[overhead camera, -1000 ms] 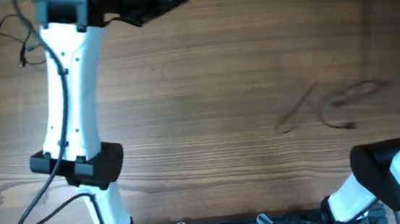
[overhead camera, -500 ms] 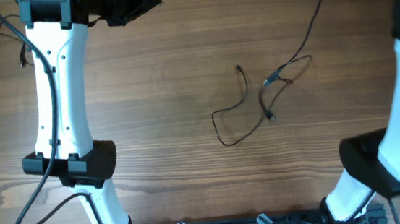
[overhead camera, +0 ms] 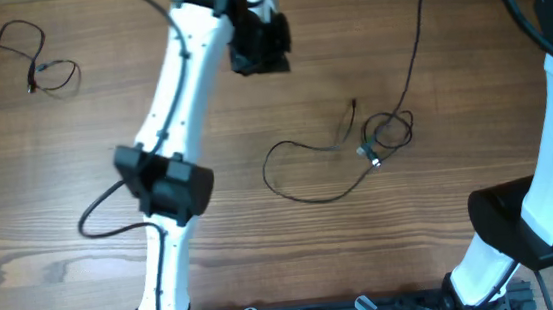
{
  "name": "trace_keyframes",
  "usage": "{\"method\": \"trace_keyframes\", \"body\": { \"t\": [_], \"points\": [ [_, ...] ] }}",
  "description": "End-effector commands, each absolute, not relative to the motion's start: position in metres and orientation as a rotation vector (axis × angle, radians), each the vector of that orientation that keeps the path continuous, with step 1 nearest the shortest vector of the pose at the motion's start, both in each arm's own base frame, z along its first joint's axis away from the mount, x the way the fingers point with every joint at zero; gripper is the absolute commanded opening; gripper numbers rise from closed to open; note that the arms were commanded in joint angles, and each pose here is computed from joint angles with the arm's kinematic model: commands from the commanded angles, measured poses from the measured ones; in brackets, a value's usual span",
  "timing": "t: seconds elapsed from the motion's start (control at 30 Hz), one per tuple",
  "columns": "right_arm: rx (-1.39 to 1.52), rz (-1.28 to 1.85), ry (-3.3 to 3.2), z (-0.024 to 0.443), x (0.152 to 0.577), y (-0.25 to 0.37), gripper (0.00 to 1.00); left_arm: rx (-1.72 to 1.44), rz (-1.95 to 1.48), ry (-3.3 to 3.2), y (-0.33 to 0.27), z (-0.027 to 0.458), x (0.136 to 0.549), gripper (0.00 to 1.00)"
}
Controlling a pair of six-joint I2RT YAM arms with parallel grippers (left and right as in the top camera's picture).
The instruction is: Untangle cables
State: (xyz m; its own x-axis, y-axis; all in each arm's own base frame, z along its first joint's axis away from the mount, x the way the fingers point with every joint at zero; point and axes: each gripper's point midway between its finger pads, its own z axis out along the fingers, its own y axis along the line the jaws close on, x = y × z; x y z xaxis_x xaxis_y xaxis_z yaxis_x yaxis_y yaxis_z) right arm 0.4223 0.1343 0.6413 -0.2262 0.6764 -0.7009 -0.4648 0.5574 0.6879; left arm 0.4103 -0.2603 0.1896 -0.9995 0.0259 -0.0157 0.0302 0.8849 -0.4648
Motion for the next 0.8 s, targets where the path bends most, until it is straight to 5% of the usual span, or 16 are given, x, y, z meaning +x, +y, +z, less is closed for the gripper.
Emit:
{"method": "trace_keyframes", "body": {
  "t": [0.0, 0.07, 0.17, 0.3, 0.43, 0.5, 0.67, 0.77],
  "points": [
    [0.150, 1.111, 1.361, 0.670, 0.403, 0.133, 0.04, 0.212, -0.829, 3.069, -0.313, 0.153, 0.402, 0.36],
    [0.092, 1.221, 1.339, 0.680, 0.390, 0.145, 0.04, 0.216, -0.896, 3.028, -0.339, 0.146, 0.407, 0.53],
    [0.058, 1.284, 1.290, 0.694, 0.381, 0.149, 0.05, 0.298, -0.903, 3.031, -0.352, 0.134, 0.402, 0.52],
    [0.133, 1.250, 1.272, 0.694, 0.389, 0.139, 0.04, 1.148, -1.155, 2.746, -0.385, 0.149, 0.341, 0.74],
    [0.257, 1.105, 1.183, 0.703, 0.403, 0.094, 0.04, 1.425, -1.145, 2.642, -0.397, 0.148, 0.307, 0.76],
    [0.219, 1.132, 1.205, 0.701, 0.401, 0.098, 0.04, 1.552, -1.093, 2.553, -0.406, 0.144, 0.299, 0.88],
    [0.115, 1.234, 1.258, 0.698, 0.390, 0.124, 0.04, 1.479, -0.606, 2.408, -0.440, 0.128, 0.347, 0.94],
    [0.073, 1.269, 1.274, 0.697, 0.385, 0.131, 0.04, 1.489, -0.605, 2.337, -0.459, 0.125, 0.348, 0.92]
  ]
}}
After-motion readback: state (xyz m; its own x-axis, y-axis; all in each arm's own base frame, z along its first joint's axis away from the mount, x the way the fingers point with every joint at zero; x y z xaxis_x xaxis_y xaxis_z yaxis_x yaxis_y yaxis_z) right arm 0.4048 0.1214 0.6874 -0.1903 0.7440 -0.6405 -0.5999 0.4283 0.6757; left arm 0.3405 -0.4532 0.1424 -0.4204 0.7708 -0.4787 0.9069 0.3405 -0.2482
